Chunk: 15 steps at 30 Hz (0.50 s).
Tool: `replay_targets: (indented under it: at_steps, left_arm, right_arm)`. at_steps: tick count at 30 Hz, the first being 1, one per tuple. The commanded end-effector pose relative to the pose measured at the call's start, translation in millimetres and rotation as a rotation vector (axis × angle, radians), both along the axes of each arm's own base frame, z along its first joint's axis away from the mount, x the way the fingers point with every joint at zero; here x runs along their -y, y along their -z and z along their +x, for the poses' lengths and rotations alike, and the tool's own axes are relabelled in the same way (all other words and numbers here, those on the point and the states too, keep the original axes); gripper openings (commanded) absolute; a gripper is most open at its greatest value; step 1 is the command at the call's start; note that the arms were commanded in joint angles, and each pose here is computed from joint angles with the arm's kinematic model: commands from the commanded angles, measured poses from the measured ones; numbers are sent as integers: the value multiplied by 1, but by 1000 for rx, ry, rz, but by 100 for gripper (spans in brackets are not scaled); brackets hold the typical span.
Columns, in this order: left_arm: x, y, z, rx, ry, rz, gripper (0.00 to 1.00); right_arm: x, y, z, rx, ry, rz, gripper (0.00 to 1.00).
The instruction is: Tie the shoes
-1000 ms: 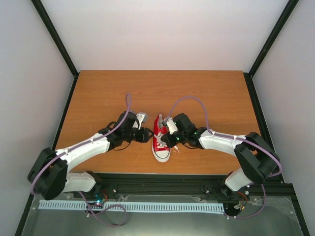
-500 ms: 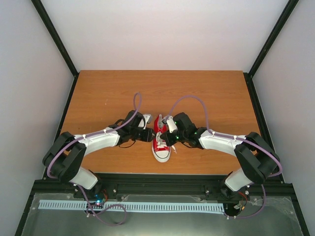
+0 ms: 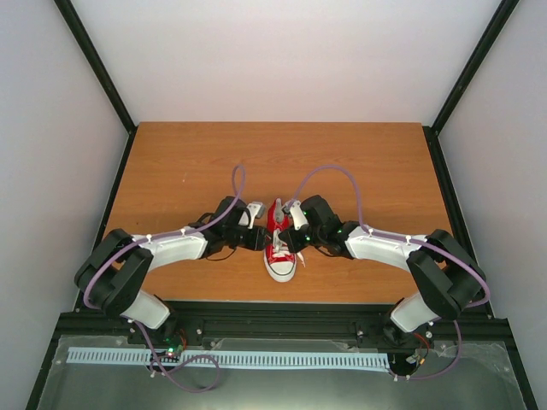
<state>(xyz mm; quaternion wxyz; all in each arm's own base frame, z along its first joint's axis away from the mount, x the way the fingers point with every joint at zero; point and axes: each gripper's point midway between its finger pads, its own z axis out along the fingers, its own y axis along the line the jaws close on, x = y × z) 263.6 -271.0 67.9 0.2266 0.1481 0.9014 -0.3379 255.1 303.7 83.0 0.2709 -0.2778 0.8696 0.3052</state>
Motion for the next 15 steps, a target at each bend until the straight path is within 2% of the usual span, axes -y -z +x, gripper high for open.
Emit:
replay_targets:
  at_steps: [1,15]
  left_arm:
    - [7,-15,4,27,-3,-82,40]
    - [1,-24,0,51,-50,-134,39]
  right_arm:
    - [-2,1,3,18,12,4,3]
    - [-2,5,2,11,10,1,3]
